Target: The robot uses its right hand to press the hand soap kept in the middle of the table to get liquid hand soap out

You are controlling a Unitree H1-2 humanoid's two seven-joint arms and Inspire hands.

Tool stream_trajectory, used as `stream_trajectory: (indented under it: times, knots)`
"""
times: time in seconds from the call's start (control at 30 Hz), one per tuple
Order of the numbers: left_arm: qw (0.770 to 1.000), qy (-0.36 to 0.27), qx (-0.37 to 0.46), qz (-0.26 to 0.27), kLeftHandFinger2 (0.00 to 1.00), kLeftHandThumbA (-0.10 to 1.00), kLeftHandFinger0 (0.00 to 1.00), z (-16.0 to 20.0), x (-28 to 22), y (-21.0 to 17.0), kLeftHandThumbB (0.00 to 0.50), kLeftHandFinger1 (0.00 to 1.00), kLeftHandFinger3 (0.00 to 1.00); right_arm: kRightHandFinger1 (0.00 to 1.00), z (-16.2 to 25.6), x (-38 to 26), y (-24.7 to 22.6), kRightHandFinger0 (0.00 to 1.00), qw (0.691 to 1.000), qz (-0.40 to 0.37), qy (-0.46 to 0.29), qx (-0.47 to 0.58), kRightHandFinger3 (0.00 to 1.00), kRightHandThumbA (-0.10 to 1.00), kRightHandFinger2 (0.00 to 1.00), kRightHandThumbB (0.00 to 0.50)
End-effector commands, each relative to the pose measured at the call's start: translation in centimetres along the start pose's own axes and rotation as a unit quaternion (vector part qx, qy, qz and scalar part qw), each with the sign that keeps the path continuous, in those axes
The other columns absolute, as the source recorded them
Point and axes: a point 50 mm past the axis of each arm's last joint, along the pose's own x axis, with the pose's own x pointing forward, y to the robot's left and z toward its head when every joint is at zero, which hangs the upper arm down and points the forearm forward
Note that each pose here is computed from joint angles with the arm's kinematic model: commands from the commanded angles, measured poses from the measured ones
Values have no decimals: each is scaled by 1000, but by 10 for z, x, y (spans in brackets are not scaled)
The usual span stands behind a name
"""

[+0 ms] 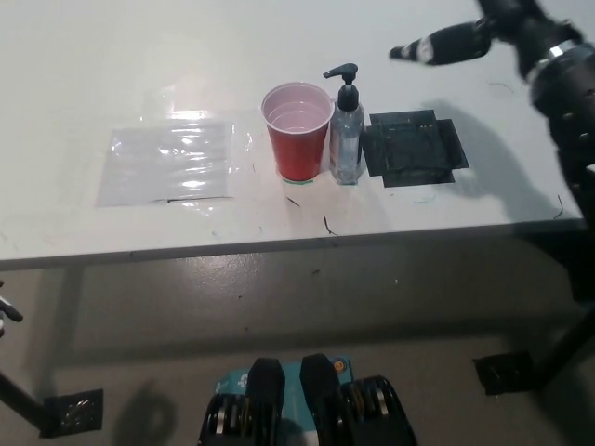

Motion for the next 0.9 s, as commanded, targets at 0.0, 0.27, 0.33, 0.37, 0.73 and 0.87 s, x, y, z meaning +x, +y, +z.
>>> stream_trajectory:
  times: [0.0,0.27,0.33,0.37,0.73,0.87]
  knots:
    - [1000,-1,20,17,1000,273,1000,10,0,20,0,1000,912,388,26,20,-2,214,998,18,-45,-48,1000,1000,566,467]
    - [1000,-6,24,16,1000,261,1000,15,2,25,0,1000,905,943,11,29,34,815,992,91,-35,-79,1000,1000,1000,418]
    - [1000,-7,24,16,1000,257,1000,16,2,25,0,1000,887,966,8,29,37,834,991,98,-31,-83,1000,1000,1000,428]
    - [1000,-7,25,17,1000,260,1000,16,2,25,0,1000,886,1000,4,28,43,872,990,109,-30,-85,1000,1000,1000,419]
    - [999,-5,36,13,1000,306,1000,18,1,26,0,1000,908,788,7,38,42,663,985,123,-35,-115,1000,1000,912,409]
    - [999,-9,42,11,1000,277,1000,23,3,29,0,1000,799,692,12,46,33,546,987,108,-40,-109,1000,1000,817,416]
